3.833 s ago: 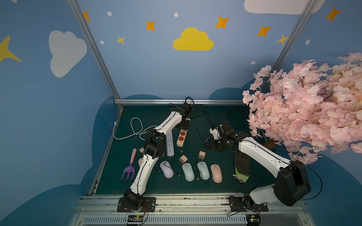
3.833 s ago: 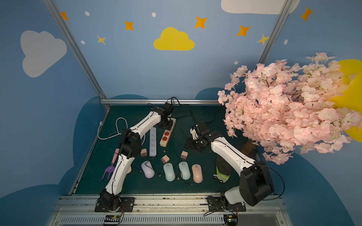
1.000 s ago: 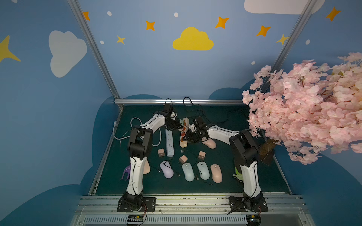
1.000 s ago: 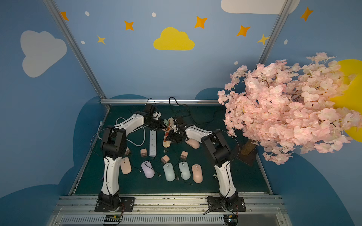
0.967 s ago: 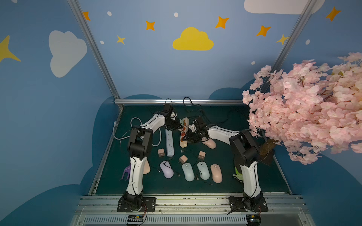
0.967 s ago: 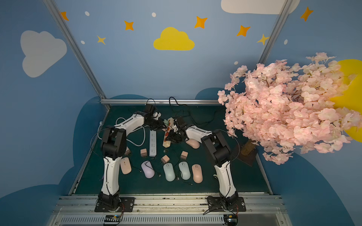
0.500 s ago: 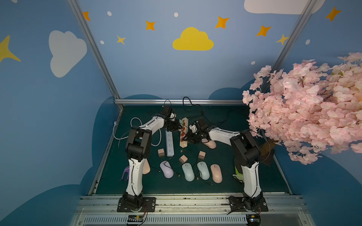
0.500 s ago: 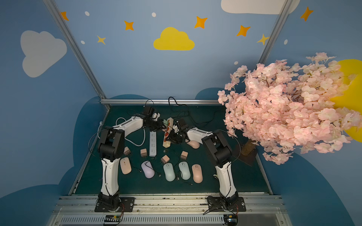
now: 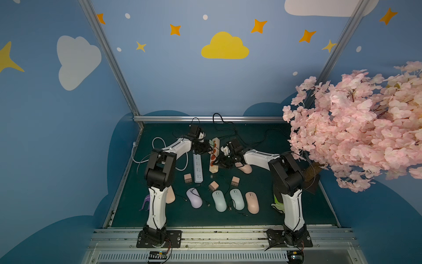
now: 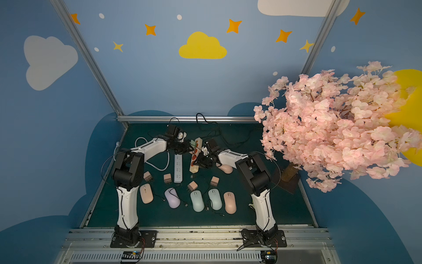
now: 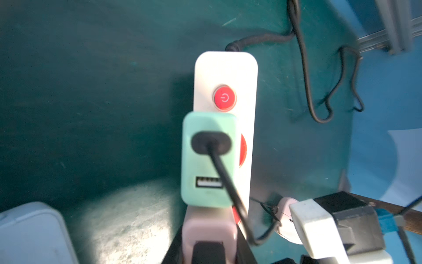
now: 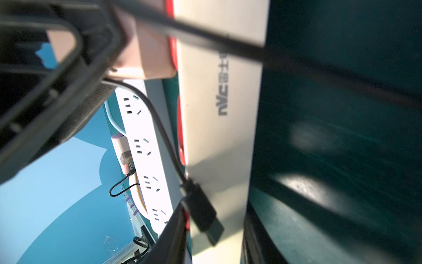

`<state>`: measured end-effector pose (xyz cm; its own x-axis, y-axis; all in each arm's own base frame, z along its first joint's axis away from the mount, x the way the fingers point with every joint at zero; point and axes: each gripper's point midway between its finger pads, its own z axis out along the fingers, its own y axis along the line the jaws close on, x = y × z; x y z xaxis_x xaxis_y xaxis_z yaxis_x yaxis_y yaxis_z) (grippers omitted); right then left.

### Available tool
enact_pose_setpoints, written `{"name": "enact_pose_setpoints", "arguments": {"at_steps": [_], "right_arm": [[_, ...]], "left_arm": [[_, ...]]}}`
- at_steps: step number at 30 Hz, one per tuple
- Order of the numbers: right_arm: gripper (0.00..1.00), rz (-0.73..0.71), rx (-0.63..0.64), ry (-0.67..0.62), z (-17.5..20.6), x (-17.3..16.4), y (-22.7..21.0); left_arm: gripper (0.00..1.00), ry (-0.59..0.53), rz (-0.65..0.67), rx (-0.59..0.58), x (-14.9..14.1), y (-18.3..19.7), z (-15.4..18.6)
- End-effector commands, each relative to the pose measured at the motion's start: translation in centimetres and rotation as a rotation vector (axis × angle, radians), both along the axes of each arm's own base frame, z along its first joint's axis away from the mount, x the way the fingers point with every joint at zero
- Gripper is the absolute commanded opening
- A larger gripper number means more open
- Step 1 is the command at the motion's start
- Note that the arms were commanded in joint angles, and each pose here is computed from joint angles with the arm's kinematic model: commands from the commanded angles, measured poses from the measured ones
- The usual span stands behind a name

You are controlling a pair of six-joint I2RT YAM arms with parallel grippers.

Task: Unplug the wireless mouse
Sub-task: Remove the plug from the socket.

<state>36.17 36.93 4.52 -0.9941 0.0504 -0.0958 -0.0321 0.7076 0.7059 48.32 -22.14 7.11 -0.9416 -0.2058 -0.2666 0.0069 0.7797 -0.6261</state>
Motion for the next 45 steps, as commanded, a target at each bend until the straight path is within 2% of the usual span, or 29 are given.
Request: {"name": "enact_pose_setpoints", "arguments": {"at_steps": [1, 5, 10, 12, 14, 19, 21, 25, 32, 34, 38, 41, 43, 45], "right_arm": [[0.00, -0.059, -0.146, 0.072, -3.9, -1.0, -2.8], [0.00, -0.063, -0.158, 0.075, -4.0, -0.9, -3.0], [0.00, -0.064, -0.166, 0.083, -4.2, -1.1, -3.1], [0.00, -0.066, -0.165, 0.083, -4.2, -1.0, -3.1], [0.00, -0.063, -0.161, 0.085, -4.2, -1.0, -3.0], [0.00, -0.058, -0.156, 0.082, -4.0, -1.0, -2.9], [0.00, -0.058, -0.157, 0.084, -4.1, -1.0, -2.9], [0.00, -0.056, -0.155, 0.086, -4.1, -1.0, -2.8], [0.00, -0.056, -0.161, 0.089, -4.1, -1.0, -2.9], [0.00, -0.057, -0.158, 0.089, -4.2, -1.0, -2.8], [0.00, -0.054, -0.148, 0.086, -4.0, -1.0, -2.7], [0.00, -0.054, -0.150, 0.086, -4.0, -1.0, -2.7], [0.00, -0.053, -0.150, 0.088, -4.0, -1.0, -2.7], [0.00, -0.053, -0.148, 0.086, -3.9, -0.9, -2.6]], "left_arm": [[0.04, -0.048, -0.036, -0.199, 0.9, -0.9, 4.5], [0.04, -0.068, -0.046, -0.149, 0.5, -1.1, 4.9], [0.04, -0.132, -0.082, 0.134, -1.0, -1.9, 5.0], [0.04, -0.151, -0.091, 0.157, -1.3, -2.3, 5.3], [0.04, -0.147, -0.087, 0.113, -1.2, -2.5, 5.5], [0.04, -0.095, -0.031, -0.161, -0.2, -1.2, 5.5], [0.04, -0.081, -0.026, -0.219, 0.0, -0.9, 5.4], [0.04, -0.098, -0.048, -0.184, -0.3, -1.1, 5.6], [0.04, -0.173, -0.075, 0.127, -1.6, -1.1, 5.9], [0.04, -0.168, -0.066, 0.089, -1.6, -1.1, 6.1], [0.04, -0.128, -0.013, -0.140, -0.8, -0.4, 6.1], [0.04, -0.109, 0.007, -0.263, -0.3, -0.1, 6.0], [0.04, -0.115, 0.005, -0.265, -0.3, -0.1, 6.0], [0.04, -0.126, -0.008, -0.210, -0.6, -0.4, 5.9]]}}
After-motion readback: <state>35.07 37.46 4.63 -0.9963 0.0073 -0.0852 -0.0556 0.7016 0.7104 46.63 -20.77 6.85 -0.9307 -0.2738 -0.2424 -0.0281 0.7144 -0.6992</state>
